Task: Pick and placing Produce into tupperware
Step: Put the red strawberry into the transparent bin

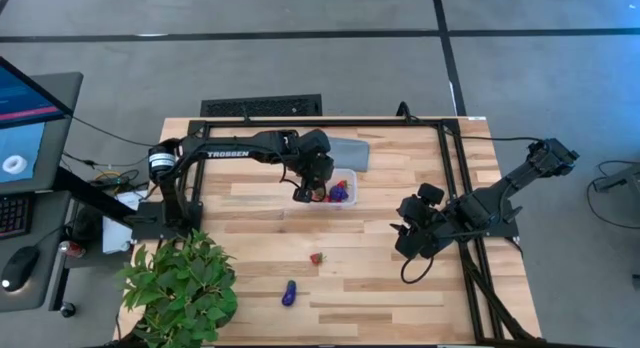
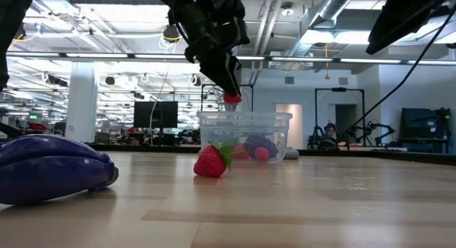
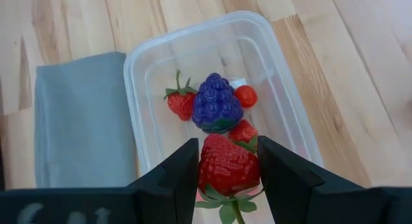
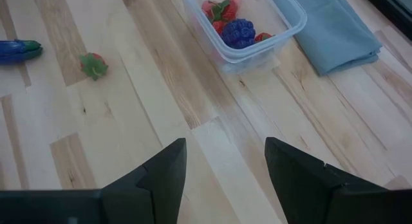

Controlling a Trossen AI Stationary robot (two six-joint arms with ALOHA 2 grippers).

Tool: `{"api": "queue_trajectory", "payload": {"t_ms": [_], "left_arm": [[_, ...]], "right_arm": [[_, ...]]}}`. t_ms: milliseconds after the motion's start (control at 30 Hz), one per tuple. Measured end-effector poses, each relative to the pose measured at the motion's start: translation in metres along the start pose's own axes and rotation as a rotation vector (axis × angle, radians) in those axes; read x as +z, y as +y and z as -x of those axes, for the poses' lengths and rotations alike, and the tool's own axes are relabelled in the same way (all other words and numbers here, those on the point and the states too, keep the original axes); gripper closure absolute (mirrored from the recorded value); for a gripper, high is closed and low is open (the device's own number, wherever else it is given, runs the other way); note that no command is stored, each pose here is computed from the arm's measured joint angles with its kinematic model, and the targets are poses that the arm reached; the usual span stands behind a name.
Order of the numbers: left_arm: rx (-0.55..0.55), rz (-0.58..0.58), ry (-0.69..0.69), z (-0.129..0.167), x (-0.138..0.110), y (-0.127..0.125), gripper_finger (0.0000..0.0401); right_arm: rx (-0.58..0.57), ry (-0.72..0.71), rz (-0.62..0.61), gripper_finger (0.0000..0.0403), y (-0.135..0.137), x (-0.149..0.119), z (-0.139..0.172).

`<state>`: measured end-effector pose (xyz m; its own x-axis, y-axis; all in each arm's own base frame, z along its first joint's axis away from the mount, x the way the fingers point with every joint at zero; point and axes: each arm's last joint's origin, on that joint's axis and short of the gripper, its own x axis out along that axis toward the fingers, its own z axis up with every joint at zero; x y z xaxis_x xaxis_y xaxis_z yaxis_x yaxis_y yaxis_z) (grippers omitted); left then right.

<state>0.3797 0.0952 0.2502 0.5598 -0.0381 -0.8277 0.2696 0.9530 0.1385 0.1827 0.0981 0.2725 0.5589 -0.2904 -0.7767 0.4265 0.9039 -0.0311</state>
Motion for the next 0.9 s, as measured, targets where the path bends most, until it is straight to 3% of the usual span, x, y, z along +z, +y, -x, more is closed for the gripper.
{"api": "queue_trajectory", "payload": {"t_ms": [433,900], "left_arm": [[-0.036,0.045,-0.004,-0.038,-0.008,0.01,0.0267],[-0.023,0.07,-0.028,-0.043,-0.006,0.013,0.0267]], "right_arm": [[0.0,-0.034,-0.017,0.0168,0.001,0.002,0.0],[-0.003,-0.032,-0.012,0.0168,0.001,0.002,0.0]]}}
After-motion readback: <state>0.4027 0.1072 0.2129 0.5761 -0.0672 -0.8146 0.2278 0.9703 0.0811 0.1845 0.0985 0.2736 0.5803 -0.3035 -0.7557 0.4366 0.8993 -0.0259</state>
